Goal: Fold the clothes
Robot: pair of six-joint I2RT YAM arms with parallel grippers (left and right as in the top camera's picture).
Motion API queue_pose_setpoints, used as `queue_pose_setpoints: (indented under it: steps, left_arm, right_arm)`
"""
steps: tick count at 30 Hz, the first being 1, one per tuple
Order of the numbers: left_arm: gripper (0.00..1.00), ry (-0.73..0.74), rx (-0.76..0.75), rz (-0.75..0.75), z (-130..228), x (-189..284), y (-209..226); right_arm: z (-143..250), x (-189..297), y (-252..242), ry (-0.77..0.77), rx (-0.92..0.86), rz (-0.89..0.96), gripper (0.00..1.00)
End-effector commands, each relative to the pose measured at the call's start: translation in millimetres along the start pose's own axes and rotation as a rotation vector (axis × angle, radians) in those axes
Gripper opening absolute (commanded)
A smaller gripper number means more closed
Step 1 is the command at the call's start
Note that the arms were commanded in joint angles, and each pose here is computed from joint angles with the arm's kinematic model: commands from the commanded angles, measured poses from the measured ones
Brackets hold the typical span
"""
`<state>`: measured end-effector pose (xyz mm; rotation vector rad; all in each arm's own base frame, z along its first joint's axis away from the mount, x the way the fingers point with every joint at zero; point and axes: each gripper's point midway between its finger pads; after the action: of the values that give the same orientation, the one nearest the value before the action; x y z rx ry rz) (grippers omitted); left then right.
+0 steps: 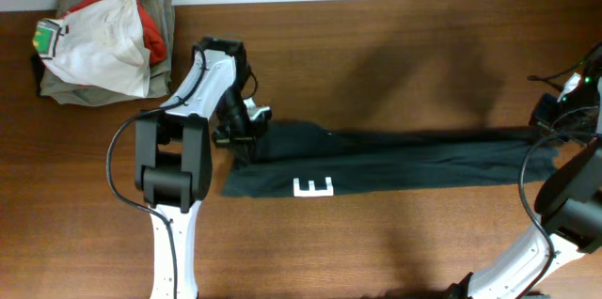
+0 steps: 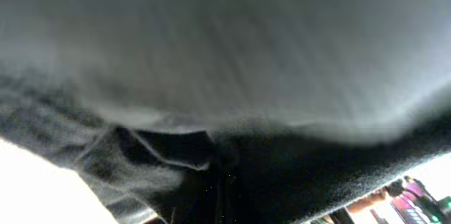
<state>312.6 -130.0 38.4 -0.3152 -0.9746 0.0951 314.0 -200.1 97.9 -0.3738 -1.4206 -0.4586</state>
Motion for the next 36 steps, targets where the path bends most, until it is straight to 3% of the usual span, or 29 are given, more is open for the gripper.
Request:
queue_pose_setpoints:
  steps: [1, 2, 3, 4, 7, 9, 10, 14, 16, 17, 18, 20, 21, 23, 26, 28, 30, 34, 36]
  left_arm:
    - [0.01, -0.006, -0.014, -0.025, 6.3, 3.3, 5.6]
    - [0.13, 0.008, -0.010, -0.026, 9.7, 3.2, 5.6]
    - [0.34, 0.008, -0.010, -0.026, 9.9, 3.2, 5.6]
    - [0.39, -0.006, -0.014, -0.027, 6.7, 3.7, 5.5]
    - [0.43, -0.126, -0.050, -0.030, 4.8, 37.3, -4.5]
    - [0.97, -0.246, -0.095, -0.037, 7.6, 64.9, -15.9]
    - [0.99, -0.276, -0.114, -0.041, 8.2, 70.3, -21.6]
    - [0.99, -0.274, -0.213, -0.018, -4.0, 40.1, -56.2]
    - [0.94, -0.285, -0.256, -0.028, -15.5, 18.1, -64.2]
    - [0.79, -0.294, -0.265, -0.026, -20.2, 12.4, -64.7]
    - [0.52, -0.317, -0.276, 0.001, -30.1, 2.3, -65.7]
    - [0.29, -0.331, -0.263, 0.002, -36.3, -4.8, -62.7]
    - [0.20, -0.338, -0.262, -0.011, -39.0, -7.3, -59.0]
    - [0.16, -0.373, -0.173, -0.097, -51.0, -9.5, -27.3]
    - [0.14, -0.393, -0.087, -0.071, -58.5, -18.6, 13.8]
    - [0.13, -0.397, -0.010, -0.045, -57.2, -21.2, 45.3]
    - [0.11, -0.425, 0.176, -0.065, -53.5, -8.7, 99.3]
    - [0.11, -0.456, 0.440, -0.011, -30.7, 16.3, 180.5]
    - [0.11, -0.473, 0.496, 0.013, -23.5, 24.7, 201.1]
  right_arm:
    - [3.9, -5.0, -5.6, 0.008, -0.026, 0.007, 0.06]
    - [7.9, -10.6, -5.6, 0.026, -0.026, 0.006, 0.56]
    - [7.8, -11.0, -5.5, 0.026, -0.026, 0.006, 0.89]
    - [7.0, -10.8, -5.6, 0.023, -0.026, 0.007, 0.99]
    - [-2.2, -4.0, -6.6, -0.017, -0.027, 0.007, 0.99]
    - [-5.7, -1.5, 2.5, -0.033, -0.025, -0.043, 0.99]
    - [-7.9, -1.3, 13.6, -0.042, -0.023, -0.108, 0.99]
    - [-3.8, -17.9, 26.5, -0.020, -0.008, -0.146, 0.99]
    - [-0.1, -27.8, 34.1, -0.004, 0.006, -0.155, 0.84]
    - [-0.9, -29.2, 37.0, -0.007, 0.014, -0.155, 0.77]
    - [-2.4, -29.5, 44.2, -0.014, 0.034, -0.152, 0.72]
    - [-3.3, -30.3, 56.6, -0.019, 0.069, -0.148, 0.55]
    - [-3.5, -30.5, 61.9, -0.021, 0.083, -0.147, 0.54]
    - [-3.1, -32.7, 75.7, -0.020, 0.120, -0.143, 0.54]
    - [-0.4, -35.0, 88.1, -0.011, 0.152, -0.139, 0.55]
    - [1.1, -35.5, 94.5, -0.009, 0.170, -0.137, 0.65]
    - [3.7, -35.8, 102.4, -0.003, 0.189, -0.139, 0.83]
    - [27.3, -36.4, 140.3, 0.057, 0.317, -0.168, 0.85]
    - [44.6, -37.3, 157.4, 0.104, 0.370, -0.155, 0.84]
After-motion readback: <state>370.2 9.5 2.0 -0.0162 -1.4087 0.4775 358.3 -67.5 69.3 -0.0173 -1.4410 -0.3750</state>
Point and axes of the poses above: each gripper's point midway between its finger pads, its own x axis back along the fingers, its own y axis along the line the jaws close on, z = x × y, and after that the axes turned 7 degrees about x, right-handed
